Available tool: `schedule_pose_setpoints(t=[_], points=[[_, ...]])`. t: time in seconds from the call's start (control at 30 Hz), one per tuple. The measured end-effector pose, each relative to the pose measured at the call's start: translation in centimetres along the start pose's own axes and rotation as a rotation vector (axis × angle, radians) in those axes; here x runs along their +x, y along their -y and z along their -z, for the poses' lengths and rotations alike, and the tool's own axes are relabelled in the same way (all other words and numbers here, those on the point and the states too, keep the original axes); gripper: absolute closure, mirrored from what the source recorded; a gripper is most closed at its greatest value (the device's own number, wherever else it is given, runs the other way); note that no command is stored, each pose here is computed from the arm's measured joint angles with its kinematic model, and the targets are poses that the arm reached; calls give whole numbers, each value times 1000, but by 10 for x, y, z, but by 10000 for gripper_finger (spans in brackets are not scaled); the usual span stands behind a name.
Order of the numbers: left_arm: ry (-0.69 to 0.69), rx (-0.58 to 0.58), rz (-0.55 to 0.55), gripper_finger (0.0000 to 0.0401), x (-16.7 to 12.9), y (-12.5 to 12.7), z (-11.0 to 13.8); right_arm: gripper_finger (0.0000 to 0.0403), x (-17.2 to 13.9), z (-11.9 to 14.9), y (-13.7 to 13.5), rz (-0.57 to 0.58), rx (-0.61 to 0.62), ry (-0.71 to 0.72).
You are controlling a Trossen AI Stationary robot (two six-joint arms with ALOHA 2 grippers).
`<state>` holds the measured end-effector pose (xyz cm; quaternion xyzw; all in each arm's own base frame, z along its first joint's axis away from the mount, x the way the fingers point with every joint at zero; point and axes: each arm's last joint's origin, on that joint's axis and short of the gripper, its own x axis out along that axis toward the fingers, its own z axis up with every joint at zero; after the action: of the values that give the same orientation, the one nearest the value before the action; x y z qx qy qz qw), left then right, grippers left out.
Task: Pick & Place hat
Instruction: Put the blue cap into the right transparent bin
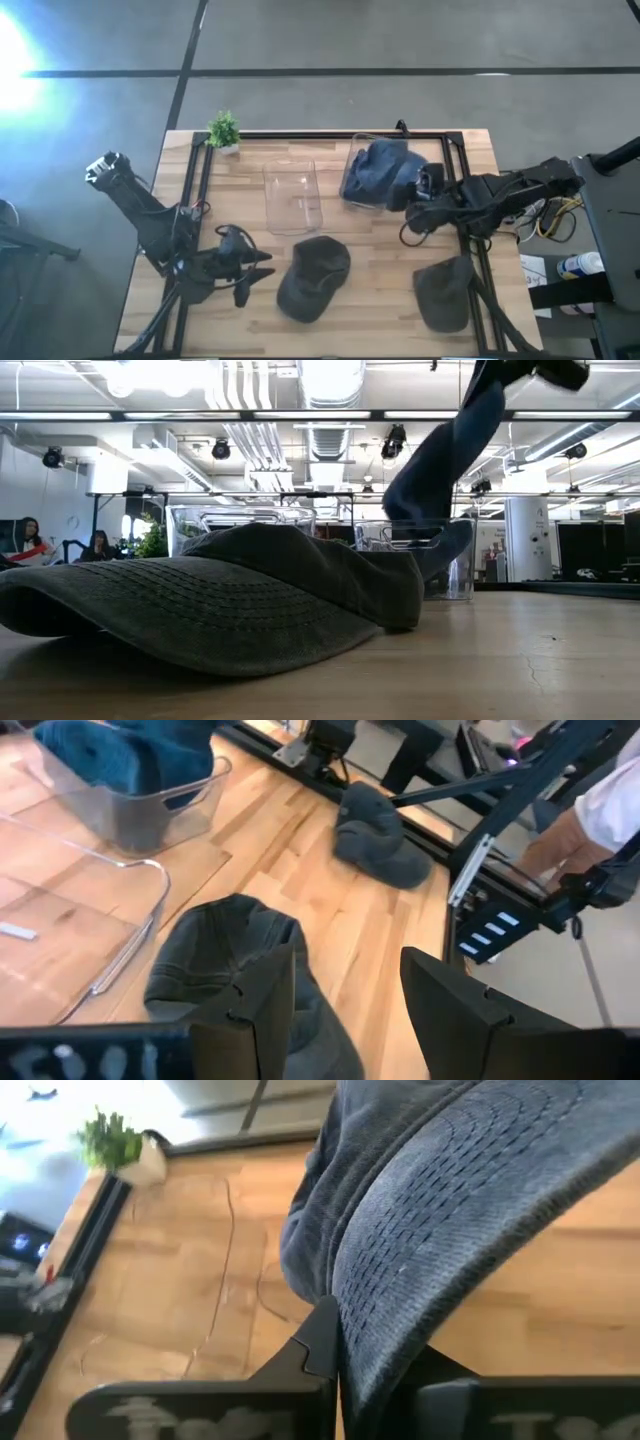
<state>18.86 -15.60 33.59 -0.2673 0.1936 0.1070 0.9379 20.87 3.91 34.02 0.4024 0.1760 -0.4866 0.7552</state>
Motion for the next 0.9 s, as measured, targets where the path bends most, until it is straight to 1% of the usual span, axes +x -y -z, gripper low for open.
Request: schedule_pose_setpoints(t=[0.1,0.17,0.33,0.47,0.57,0.63,0.73,0.9], points=[[-25,-5,-10,225,7,-5,1,390,21,1,12,-47,45,-48],[-50,-17,-17,225,11,-9,1,390,36,2,22,-57,82,-97],[-71,-73,-37,225,22,-18,0,390,70,4,43,-103,168,-182],[-73,-125,-53,225,29,-24,0,390,93,2,59,-104,259,-188],[-69,-166,-32,225,35,-26,2,390,109,-3,68,-138,318,-180],[-63,-178,-16,225,39,-28,4,387,119,-5,73,-137,340,-168],[-58,-189,-14,225,46,-34,11,372,128,-6,78,-123,362,-149],[-60,-186,-34,225,52,-43,19,332,136,-4,83,-82,334,-143]])
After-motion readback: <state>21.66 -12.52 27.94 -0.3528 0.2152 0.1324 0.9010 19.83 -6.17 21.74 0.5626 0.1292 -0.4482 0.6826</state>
